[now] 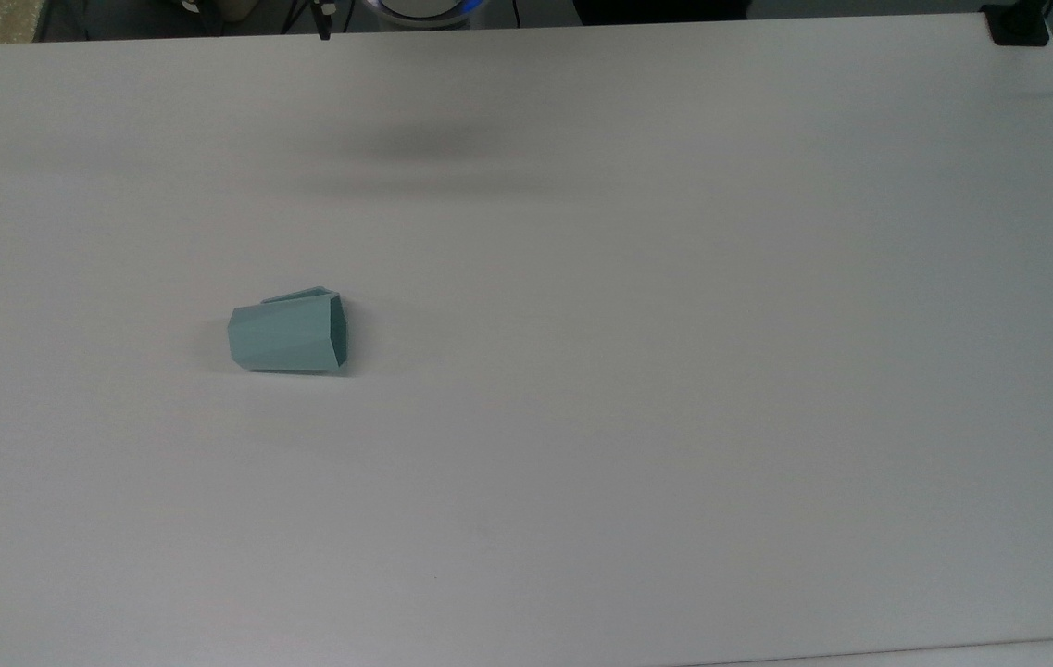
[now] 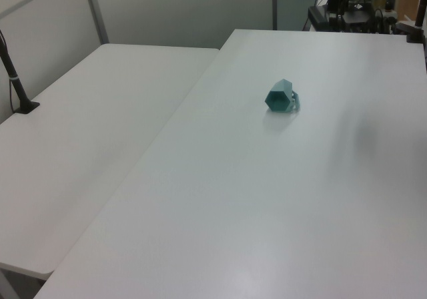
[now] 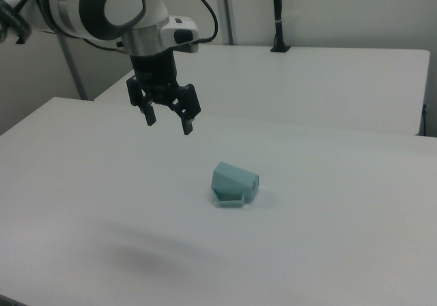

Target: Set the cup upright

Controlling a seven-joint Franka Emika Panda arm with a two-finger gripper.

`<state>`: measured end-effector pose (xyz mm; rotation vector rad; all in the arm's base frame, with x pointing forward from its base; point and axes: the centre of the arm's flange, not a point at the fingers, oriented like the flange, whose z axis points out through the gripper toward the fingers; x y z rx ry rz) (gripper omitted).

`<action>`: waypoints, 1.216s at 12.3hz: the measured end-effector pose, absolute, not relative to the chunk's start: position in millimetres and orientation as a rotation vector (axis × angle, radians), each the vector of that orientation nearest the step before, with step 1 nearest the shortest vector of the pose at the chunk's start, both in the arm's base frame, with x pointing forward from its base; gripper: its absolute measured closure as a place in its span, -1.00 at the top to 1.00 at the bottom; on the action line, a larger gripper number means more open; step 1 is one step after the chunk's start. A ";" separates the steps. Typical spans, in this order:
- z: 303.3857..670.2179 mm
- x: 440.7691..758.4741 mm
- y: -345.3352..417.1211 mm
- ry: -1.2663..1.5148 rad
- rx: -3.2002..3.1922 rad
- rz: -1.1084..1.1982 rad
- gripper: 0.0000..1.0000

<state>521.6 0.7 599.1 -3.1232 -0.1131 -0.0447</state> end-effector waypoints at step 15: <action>598.5 522.5 -1.1 -0.108 -3.123 -0.043 1.00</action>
